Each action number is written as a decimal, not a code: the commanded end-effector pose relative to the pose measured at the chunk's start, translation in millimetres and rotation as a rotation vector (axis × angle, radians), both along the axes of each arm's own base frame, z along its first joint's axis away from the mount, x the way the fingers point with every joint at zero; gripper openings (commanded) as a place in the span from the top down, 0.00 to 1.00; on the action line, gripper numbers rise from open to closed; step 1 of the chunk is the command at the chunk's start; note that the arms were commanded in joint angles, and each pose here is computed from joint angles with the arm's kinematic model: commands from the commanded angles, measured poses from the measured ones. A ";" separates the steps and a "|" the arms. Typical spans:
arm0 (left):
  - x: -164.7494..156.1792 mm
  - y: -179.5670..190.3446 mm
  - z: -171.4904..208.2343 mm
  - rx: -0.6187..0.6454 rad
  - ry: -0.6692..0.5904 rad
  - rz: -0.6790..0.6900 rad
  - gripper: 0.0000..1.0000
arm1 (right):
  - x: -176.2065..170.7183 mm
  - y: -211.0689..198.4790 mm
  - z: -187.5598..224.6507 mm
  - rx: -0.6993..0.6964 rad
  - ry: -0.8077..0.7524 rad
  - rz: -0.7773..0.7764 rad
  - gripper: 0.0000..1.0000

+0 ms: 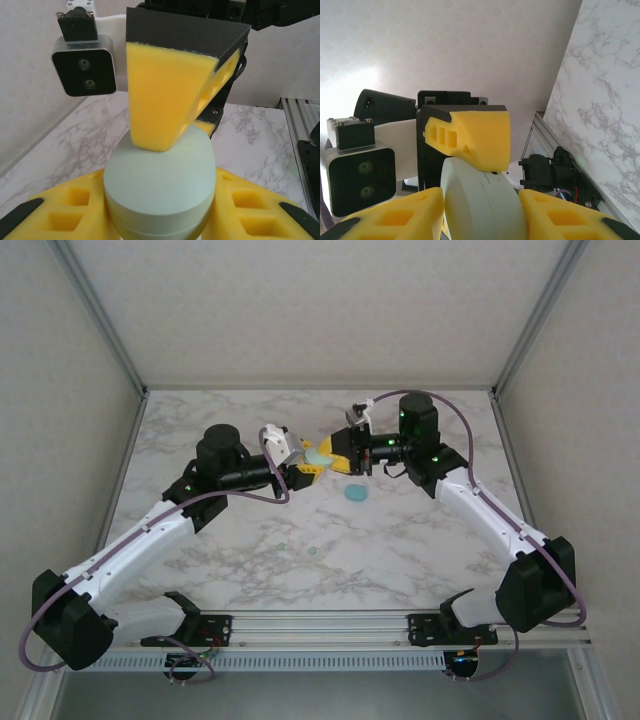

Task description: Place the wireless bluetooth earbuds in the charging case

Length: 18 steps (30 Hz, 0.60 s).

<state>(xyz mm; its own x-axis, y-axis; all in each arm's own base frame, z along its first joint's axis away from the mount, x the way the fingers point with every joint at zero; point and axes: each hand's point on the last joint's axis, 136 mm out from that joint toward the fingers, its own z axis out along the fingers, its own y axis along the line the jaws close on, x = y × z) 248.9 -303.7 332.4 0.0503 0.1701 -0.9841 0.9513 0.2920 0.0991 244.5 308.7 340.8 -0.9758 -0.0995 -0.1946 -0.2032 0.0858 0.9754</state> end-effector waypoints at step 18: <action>5.3 0.5 25.4 -0.110 -0.046 0.036 0.47 | -1.2 6.1 25.8 0.137 -0.009 -0.042 0.85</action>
<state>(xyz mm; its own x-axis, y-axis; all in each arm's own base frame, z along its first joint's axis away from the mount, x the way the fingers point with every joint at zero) 252.7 -304.4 342.8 0.0668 0.1303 -0.9892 0.9439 0.3131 0.1050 242.5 313.8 344.3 -0.9811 -0.0738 -0.1791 -0.1824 0.0404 0.9824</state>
